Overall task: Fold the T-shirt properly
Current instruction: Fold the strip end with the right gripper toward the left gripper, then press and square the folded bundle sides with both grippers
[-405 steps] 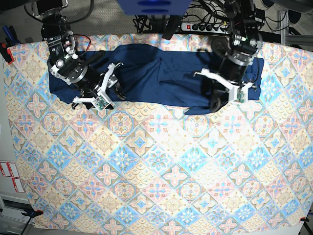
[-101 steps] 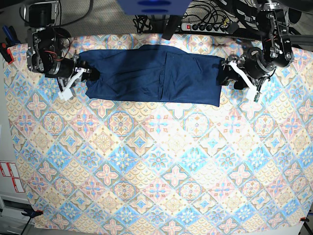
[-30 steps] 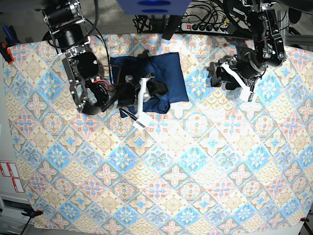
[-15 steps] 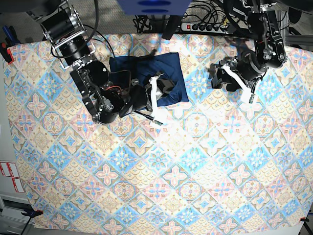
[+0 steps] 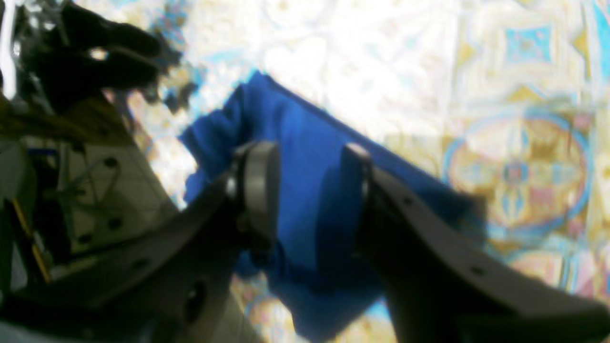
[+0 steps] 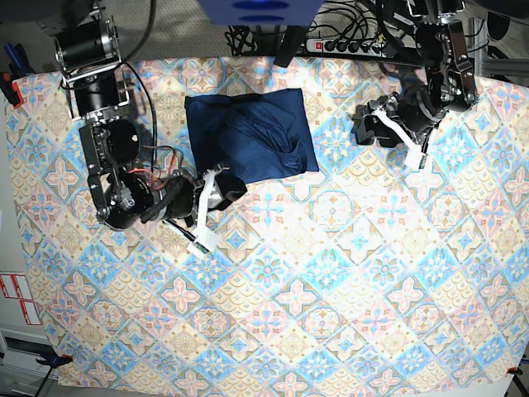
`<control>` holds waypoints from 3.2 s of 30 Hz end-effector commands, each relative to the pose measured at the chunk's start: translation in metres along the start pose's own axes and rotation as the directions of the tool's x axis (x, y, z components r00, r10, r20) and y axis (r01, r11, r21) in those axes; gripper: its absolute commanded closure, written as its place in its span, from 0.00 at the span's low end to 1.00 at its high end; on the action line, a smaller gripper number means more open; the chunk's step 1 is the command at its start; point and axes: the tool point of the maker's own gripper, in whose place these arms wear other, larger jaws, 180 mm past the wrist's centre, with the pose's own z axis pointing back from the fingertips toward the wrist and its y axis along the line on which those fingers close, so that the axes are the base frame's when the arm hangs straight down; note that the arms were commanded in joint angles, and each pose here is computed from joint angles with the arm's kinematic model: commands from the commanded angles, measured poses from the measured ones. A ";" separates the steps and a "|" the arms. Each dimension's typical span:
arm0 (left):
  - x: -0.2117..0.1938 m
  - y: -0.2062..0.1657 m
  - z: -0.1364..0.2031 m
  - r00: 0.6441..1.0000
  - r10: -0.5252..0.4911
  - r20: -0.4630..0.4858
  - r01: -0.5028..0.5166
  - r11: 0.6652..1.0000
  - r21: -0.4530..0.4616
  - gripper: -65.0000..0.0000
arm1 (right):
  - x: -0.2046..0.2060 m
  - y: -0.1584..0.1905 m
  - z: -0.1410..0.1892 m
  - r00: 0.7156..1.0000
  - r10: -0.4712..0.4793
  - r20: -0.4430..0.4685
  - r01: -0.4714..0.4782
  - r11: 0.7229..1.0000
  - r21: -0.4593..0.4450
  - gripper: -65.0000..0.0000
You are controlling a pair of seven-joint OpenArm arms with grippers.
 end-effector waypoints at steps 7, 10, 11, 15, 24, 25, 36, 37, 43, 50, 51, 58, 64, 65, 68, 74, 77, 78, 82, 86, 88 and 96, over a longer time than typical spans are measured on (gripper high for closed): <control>0.033 -0.057 -0.012 0.979 -0.201 0.041 0.205 0.971 -0.121 0.45 | -0.038 -0.003 0.012 0.999 -0.003 -0.052 0.002 1.000 -0.017 0.67; 0.044 -0.077 -0.024 0.951 -0.307 0.036 0.309 0.939 -0.148 0.45 | -0.048 -0.006 0.028 0.999 0.009 -0.052 -0.012 0.999 -0.051 0.67; 0.046 -0.080 -0.027 0.936 -0.351 0.025 0.351 0.925 -0.147 0.45 | -0.051 -0.009 0.034 0.999 0.006 -0.046 -0.009 0.998 -0.068 0.67; 0.047 -0.096 -0.043 0.864 -0.503 -0.015 0.497 0.857 -0.141 0.45 | -0.065 -0.028 0.062 0.999 -0.043 0.007 0.043 0.988 -0.146 0.67; 0.026 -0.115 -0.057 0.729 -0.679 -0.091 0.663 0.733 -0.153 0.45 | -0.081 -0.040 0.086 0.994 -0.099 0.043 0.105 0.972 -0.209 0.67; 0.026 -0.117 -0.056 0.724 -0.684 -0.088 0.668 0.728 -0.154 0.45 | -0.083 -0.039 0.085 0.994 -0.103 0.039 0.108 0.972 -0.207 0.67; 0.033 -0.095 -0.054 0.674 -0.728 -0.126 0.716 0.686 -0.130 0.45 | -0.083 -0.028 0.083 0.996 -0.083 0.040 0.089 0.977 -0.193 0.67; 0.033 -0.092 -0.057 0.664 -0.735 -0.138 0.724 0.678 -0.128 0.46 | -0.083 -0.029 0.083 0.996 -0.084 0.041 0.090 0.977 -0.194 0.67; 0.028 -0.084 -0.077 0.511 -0.834 -0.208 0.835 0.539 -0.112 0.83 | -0.086 -0.026 0.081 0.995 -0.088 0.034 0.093 0.978 -0.186 0.67; 0.062 -0.063 -0.077 0.413 -0.883 -0.223 0.911 0.405 0.085 1.00 | -0.110 -0.003 0.062 0.994 -0.098 -0.043 0.092 0.988 -0.121 0.67; 0.066 -0.061 -0.077 0.404 -0.888 -0.221 0.915 0.388 0.113 1.00 | -0.112 0.004 0.056 0.995 -0.080 -0.064 0.073 0.992 -0.099 0.67; 0.083 -0.050 -0.072 0.396 -0.892 -0.218 0.903 0.335 0.269 1.00 | -0.080 0.042 0.030 0.989 0.113 -0.092 -0.112 0.993 0.023 0.77; 0.092 -0.046 -0.068 0.419 -0.883 -0.214 0.883 0.340 0.324 1.00 | -0.054 0.021 0.030 0.981 0.182 -0.073 -0.187 0.980 -0.063 0.81; 0.092 -0.046 -0.068 0.419 -0.882 -0.214 0.882 0.340 0.326 1.00 | -0.057 0.015 0.029 0.982 0.172 -0.074 -0.178 0.981 -0.079 0.81; 0.092 -0.046 -0.068 0.419 -0.882 -0.214 0.882 0.340 0.326 1.00 | -0.069 0.003 0.015 0.989 0.110 -0.099 -0.119 0.989 -0.090 0.81; 0.092 -0.048 -0.069 0.425 -0.881 -0.207 0.879 0.348 0.325 1.00 | -0.088 -0.001 -0.001 0.991 0.024 -0.133 -0.034 0.997 -0.071 0.81; 0.092 -0.048 -0.069 0.426 -0.881 -0.207 0.879 0.348 0.326 1.00 | -0.096 0.014 -0.013 0.984 0.050 -0.171 -0.055 0.998 -0.025 0.81; 0.092 -0.048 -0.069 0.426 -0.881 -0.207 0.879 0.348 0.326 1.00 | -0.099 0.021 -0.016 0.980 0.070 -0.185 -0.072 0.997 -0.006 0.81; 0.092 -0.048 -0.069 0.426 -0.881 -0.207 0.879 0.348 0.326 1.00 | -0.109 0.058 -0.033 0.953 0.181 -0.244 -0.161 0.982 0.099 0.81; 0.092 -0.048 -0.070 0.426 -0.880 -0.208 0.879 0.349 0.326 1.00 | -0.096 0.080 -0.035 0.937 0.272 -0.219 -0.244 0.958 0.148 0.81; 0.092 -0.048 -0.070 0.426 -0.880 -0.208 0.879 0.349 0.326 1.00 | -0.087 0.087 -0.032 0.935 0.301 -0.189 -0.275 0.949 0.155 0.81; 0.106 -0.036 -0.061 0.493 -0.849 -0.190 0.830 0.393 0.396 1.00 | -0.068 0.087 -0.027 0.929 0.339 -0.149 -0.319 0.937 0.140 0.81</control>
